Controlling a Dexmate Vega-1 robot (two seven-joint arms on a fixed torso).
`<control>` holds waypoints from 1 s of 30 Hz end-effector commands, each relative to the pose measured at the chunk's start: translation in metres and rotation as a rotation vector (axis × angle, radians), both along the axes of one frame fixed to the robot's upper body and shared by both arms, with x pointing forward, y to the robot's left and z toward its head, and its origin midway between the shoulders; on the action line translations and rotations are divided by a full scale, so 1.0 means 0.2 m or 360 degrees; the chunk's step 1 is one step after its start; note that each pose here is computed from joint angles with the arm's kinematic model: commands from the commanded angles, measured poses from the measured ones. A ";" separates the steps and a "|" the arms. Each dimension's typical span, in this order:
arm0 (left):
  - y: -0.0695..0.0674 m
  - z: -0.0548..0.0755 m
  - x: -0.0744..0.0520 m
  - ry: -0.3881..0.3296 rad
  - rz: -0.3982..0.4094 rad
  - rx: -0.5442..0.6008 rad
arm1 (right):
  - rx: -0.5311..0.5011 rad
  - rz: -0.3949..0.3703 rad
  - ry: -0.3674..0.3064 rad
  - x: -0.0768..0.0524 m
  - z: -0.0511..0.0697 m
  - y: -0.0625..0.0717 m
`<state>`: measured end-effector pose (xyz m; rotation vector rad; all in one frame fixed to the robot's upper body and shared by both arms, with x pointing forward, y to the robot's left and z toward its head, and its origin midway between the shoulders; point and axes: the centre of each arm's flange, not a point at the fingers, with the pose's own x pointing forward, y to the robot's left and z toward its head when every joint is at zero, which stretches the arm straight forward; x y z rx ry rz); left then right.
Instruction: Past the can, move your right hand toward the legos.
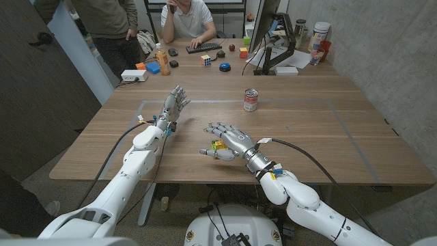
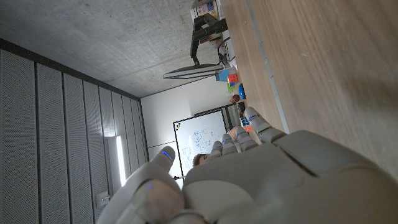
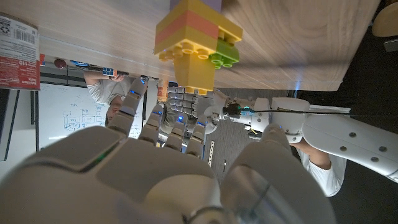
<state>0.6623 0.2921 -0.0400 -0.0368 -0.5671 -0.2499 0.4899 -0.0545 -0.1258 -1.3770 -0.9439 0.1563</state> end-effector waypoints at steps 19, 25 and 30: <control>0.03 -0.01 0.02 0.0016 0.0001 -0.0005 | -0.0028 -0.0035 0.0103 0.05 -0.06 0.00; 0.03 -0.01 0.03 0.0024 0.0001 -0.0005 | -0.0022 -0.0026 0.0121 0.05 -0.07 -0.01; 0.02 -0.01 0.04 0.0027 -0.0001 -0.0003 | -0.0021 -0.0025 0.0113 0.05 -0.06 -0.01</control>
